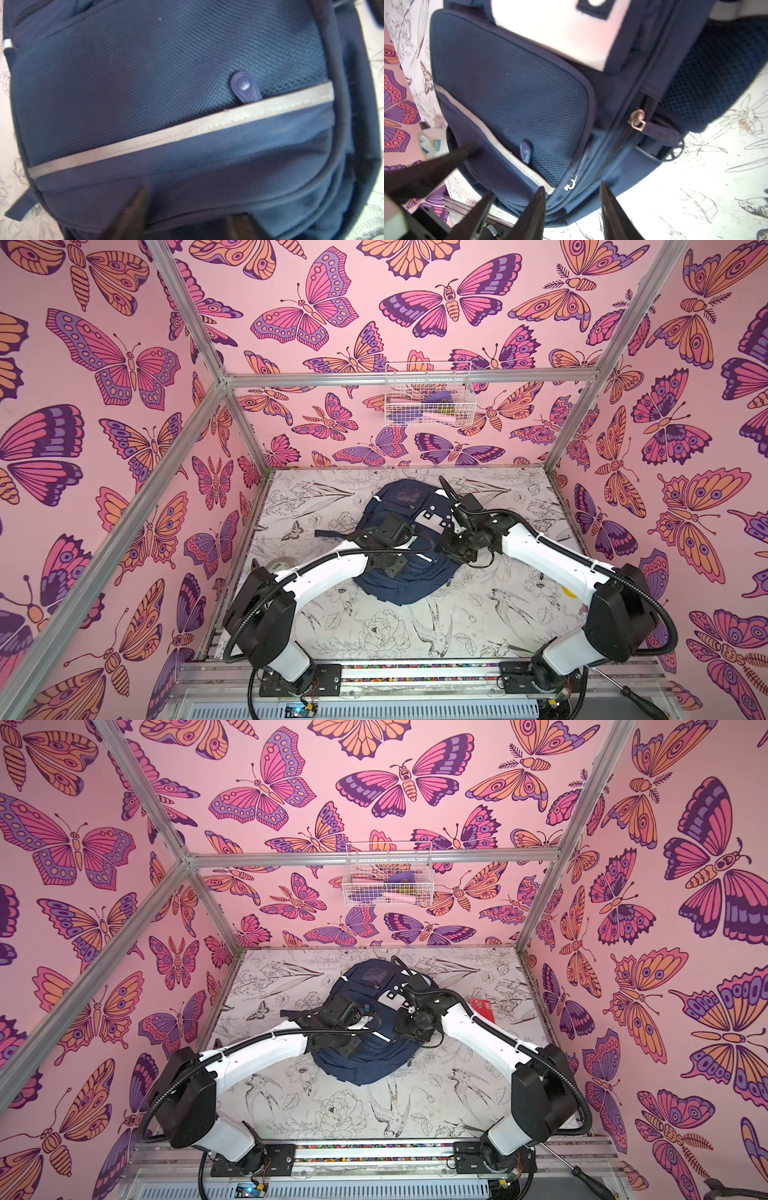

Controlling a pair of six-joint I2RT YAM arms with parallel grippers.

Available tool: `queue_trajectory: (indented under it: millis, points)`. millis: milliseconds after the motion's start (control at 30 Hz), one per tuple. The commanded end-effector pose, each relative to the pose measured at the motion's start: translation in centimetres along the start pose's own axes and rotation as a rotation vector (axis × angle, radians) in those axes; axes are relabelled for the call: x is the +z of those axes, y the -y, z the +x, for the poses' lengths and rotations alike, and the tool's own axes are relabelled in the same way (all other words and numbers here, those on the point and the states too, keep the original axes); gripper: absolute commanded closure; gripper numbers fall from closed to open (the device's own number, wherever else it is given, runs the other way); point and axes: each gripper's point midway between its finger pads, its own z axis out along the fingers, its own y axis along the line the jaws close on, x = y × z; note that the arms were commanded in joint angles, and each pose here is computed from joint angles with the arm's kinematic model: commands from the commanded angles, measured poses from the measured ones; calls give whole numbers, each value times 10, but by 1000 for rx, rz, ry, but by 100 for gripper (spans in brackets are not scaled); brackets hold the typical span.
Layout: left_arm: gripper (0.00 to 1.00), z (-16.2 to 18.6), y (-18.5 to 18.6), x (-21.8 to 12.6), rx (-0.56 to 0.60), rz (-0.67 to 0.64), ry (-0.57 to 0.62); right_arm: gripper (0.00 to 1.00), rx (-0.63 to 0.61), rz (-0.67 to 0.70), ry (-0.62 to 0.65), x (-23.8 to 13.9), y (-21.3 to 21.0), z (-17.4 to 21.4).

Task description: Pack the student bag

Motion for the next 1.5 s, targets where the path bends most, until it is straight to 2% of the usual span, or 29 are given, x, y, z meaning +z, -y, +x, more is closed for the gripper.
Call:
queue_trajectory:
  millis: [0, 67, 167, 233, 333, 433, 533, 633, 800, 833, 967, 1067, 1200, 1267, 1467]
  points:
    - [79, -28, -13, -9, 15, -68, 99, 56, -5, -8, 7, -10, -1, 2]
    - [92, -37, -9, -19, 19, -60, 144, 56, -48, -30, 23, -18, -5, -2]
    - [99, -46, -5, -31, 17, -34, 190, 51, -137, -113, 64, -30, -15, -12]
    - [100, -49, -4, -36, 10, -32, 207, 46, -162, -144, 105, -38, -13, -23]
    - [100, -52, -5, -38, -4, -33, 223, 39, -134, -257, 133, -41, -9, -41]
    - [100, -60, -6, -44, -44, -27, 241, 37, -100, -427, 86, -41, -13, -53]
    - [100, -65, -5, -49, -87, -9, 259, 37, -129, -503, 45, -37, -20, -56]
    - [100, -68, 1, -46, -104, 26, 258, 37, -159, -526, -4, -28, -23, -54]
    - [100, -73, 0, -47, -137, 32, 262, 37, -149, -543, -29, -18, -19, -53]
    - [100, -74, 0, -48, -144, 33, 265, 37, -132, -528, -51, -7, -13, -52]
    - [100, -78, 3, -52, -166, 57, 281, 37, -122, -567, -67, -7, -11, -51]
    - [100, -80, 5, -57, -176, 71, 292, 37, -141, -540, -50, -7, -3, -55]
    - [100, -80, 5, -63, -183, 78, 308, 37, -130, -634, -108, -5, -9, -54]
    - [100, -79, 4, -65, -186, 78, 312, 39, -137, -673, -143, -11, -15, -46]
    - [100, -84, 6, -68, -222, 98, 322, 39, -169, -671, -112, -38, -12, -24]
